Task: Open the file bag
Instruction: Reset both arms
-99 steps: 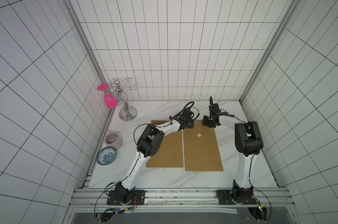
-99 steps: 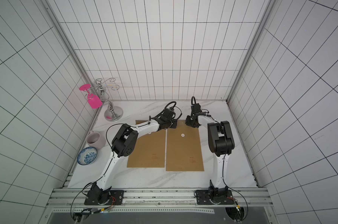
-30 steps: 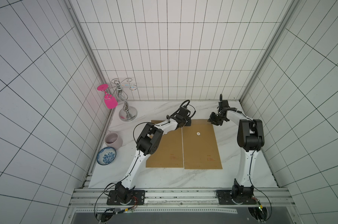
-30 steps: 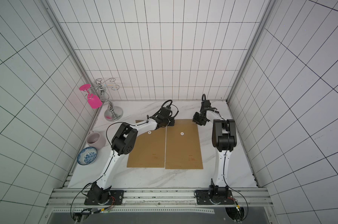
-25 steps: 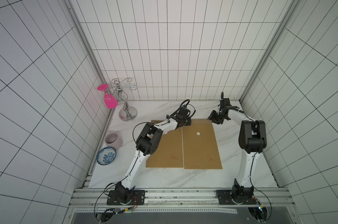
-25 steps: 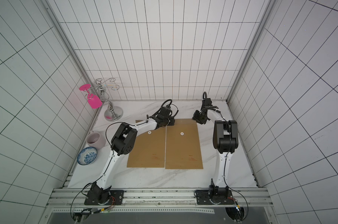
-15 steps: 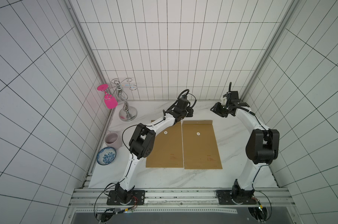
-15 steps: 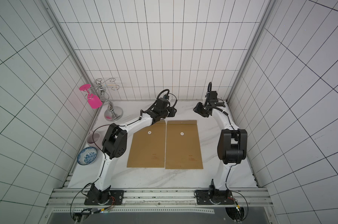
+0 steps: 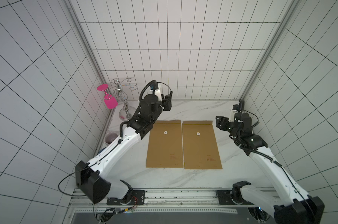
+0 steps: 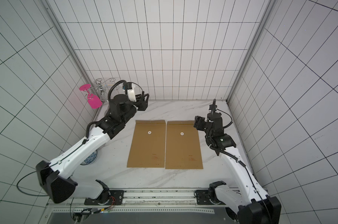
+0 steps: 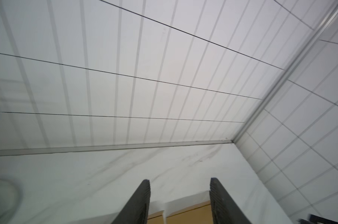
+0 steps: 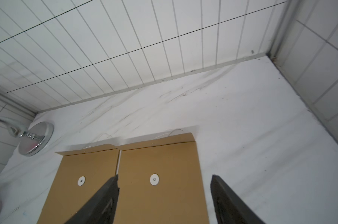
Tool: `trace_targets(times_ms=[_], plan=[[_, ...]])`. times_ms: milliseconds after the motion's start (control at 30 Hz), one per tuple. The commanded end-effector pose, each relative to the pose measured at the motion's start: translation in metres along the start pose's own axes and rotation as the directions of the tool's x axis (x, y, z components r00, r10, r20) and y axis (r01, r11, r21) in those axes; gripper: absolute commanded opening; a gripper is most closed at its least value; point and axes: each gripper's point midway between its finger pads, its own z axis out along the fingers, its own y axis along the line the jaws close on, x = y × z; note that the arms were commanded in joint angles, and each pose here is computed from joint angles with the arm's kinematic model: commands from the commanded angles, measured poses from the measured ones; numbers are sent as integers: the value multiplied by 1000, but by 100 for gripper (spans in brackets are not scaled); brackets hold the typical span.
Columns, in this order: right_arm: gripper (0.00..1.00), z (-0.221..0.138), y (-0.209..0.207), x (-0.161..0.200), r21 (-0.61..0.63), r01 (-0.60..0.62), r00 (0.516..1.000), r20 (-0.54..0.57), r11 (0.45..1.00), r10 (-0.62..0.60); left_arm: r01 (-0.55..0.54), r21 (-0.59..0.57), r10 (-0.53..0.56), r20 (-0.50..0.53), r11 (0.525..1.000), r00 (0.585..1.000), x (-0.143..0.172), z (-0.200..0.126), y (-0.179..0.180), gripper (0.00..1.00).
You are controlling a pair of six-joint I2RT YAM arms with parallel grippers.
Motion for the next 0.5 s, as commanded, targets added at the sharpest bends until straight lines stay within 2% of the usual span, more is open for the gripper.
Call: trace_targets(times_ms=[0, 33, 100, 133, 167, 200, 267, 300, 333, 367, 400, 467], plan=[[76, 2, -65, 28, 266, -38, 988, 151, 963, -3, -122, -362, 151, 53, 924, 987, 22, -24, 97, 62], [76, -1, -85, 38, 348, -55, 982, 187, 936, -11, -132, -445, 184, 76, 886, 980, 34, -35, 124, 64], [77, -6, -116, 52, 493, -56, 976, 211, 868, -57, -76, -589, 182, 123, 805, 976, 62, -57, 175, 69], [78, -8, -130, 58, 562, -50, 973, 212, 826, -85, -37, -660, 157, 125, 751, 980, 79, -67, 202, 80], [79, -10, -144, 62, 630, -48, 973, 204, 775, -106, 14, -722, 112, 126, 692, 986, 98, -77, 227, 85], [79, -11, -157, 68, 683, -53, 975, 192, 728, -110, 36, -752, 79, 117, 659, 990, 115, -83, 243, 89], [80, -6, -179, 81, 753, -48, 983, 151, 657, -102, 36, -780, 51, 87, 625, 995, 149, -89, 263, 96], [80, 0, -185, 86, 766, -36, 986, 133, 642, -104, 6, -776, 71, 66, 630, 995, 159, -88, 265, 98], [82, 7, -191, 86, 776, -25, 984, 130, 630, -122, -12, -764, 93, 62, 645, 994, 166, -84, 265, 98], [82, 17, -186, 84, 758, 12, 987, 95, 653, -129, -18, -752, 109, 71, 659, 991, 168, -80, 264, 97], [82, 30, -181, 80, 714, 45, 984, 87, 699, -153, -68, -722, 137, 37, 688, 990, 171, -71, 260, 98], [91, 57, -165, 74, 599, 116, 970, 102, 792, -220, -158, -695, 189, -32, 702, 981, 179, -58, 260, 98]])
